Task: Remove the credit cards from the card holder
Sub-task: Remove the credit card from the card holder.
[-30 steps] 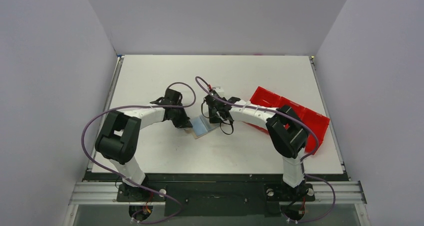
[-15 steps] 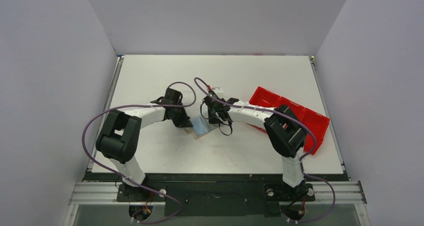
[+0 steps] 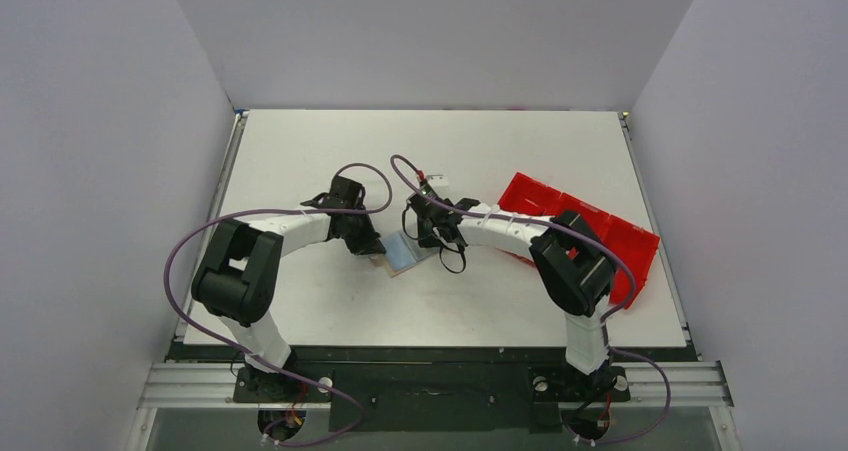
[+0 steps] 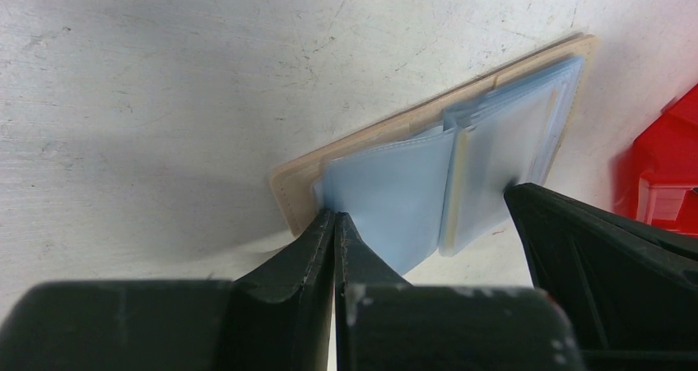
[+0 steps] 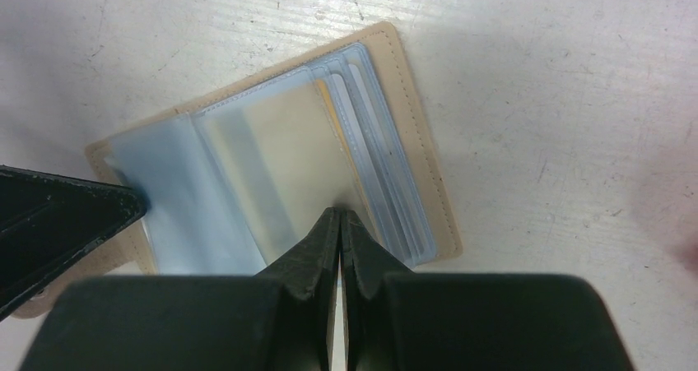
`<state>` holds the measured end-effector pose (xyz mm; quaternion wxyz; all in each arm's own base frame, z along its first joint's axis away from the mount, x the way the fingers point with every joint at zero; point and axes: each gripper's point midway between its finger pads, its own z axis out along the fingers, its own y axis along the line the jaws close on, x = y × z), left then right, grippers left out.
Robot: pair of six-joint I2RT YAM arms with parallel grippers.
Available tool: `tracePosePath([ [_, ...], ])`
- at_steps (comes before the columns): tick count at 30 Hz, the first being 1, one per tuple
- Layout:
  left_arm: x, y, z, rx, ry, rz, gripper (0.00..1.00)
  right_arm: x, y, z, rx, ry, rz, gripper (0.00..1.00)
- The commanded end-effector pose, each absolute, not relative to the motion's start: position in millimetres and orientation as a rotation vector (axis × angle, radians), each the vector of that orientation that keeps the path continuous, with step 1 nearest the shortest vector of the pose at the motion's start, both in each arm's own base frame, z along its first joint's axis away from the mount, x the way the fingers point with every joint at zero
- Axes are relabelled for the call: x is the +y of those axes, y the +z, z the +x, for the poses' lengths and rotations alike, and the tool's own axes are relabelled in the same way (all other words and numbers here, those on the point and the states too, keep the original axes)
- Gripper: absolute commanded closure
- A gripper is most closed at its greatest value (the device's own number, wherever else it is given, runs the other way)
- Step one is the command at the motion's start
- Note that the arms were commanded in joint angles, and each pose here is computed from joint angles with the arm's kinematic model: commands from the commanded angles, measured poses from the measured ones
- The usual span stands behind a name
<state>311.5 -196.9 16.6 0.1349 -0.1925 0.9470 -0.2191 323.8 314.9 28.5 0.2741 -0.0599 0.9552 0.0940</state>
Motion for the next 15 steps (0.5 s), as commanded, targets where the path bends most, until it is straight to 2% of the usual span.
tracePosePath([
  [1, -188, 3, 312, 2.752, -0.557, -0.573, 1.0, 314, 61, 334, 2.474, 0.294, -0.104, 1.0],
  [15, -187, 1, 311, 2.752, -0.559, -0.574, 1.0, 323, 42, 324, 2.524, 0.298, -0.142, 1.0],
])
